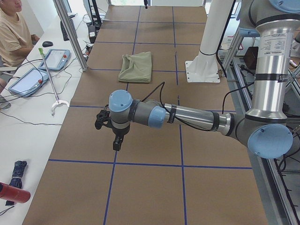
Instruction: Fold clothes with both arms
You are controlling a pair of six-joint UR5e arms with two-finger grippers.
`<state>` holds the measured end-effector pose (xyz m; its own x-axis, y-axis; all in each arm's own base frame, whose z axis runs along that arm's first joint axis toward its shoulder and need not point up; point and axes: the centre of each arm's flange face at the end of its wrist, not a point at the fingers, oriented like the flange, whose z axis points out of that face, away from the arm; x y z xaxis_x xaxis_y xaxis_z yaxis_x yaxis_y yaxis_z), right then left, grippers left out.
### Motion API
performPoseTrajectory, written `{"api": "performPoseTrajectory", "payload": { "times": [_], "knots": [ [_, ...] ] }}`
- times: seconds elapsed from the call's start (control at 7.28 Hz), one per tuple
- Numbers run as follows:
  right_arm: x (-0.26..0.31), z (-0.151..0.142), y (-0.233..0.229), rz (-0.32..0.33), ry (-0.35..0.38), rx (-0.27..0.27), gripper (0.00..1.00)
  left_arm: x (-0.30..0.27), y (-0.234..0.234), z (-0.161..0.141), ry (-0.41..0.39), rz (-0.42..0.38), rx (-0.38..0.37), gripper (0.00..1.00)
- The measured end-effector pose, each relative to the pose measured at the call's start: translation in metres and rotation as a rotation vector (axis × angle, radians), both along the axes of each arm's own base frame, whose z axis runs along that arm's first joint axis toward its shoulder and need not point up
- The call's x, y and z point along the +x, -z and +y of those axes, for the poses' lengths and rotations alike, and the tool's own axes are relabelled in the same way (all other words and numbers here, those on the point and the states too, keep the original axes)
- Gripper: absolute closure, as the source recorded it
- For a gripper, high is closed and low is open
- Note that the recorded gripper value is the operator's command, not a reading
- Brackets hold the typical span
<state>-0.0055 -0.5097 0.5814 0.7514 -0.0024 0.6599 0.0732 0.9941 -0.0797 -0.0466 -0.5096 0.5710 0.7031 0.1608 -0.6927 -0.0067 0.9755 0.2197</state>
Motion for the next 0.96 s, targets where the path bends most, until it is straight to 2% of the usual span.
{"api": "performPoseTrajectory", "payload": {
  "times": [0.55,0.96],
  "knots": [
    [0.000,-0.002,-0.028,0.001,0.001,0.000,0.00,0.000,-0.005,0.001,-0.001,0.001,-0.006,0.00],
    [-0.001,-0.008,-0.053,-0.005,0.000,0.056,0.00,0.000,-0.005,0.000,-0.005,0.000,0.002,0.00]
  ]
}}
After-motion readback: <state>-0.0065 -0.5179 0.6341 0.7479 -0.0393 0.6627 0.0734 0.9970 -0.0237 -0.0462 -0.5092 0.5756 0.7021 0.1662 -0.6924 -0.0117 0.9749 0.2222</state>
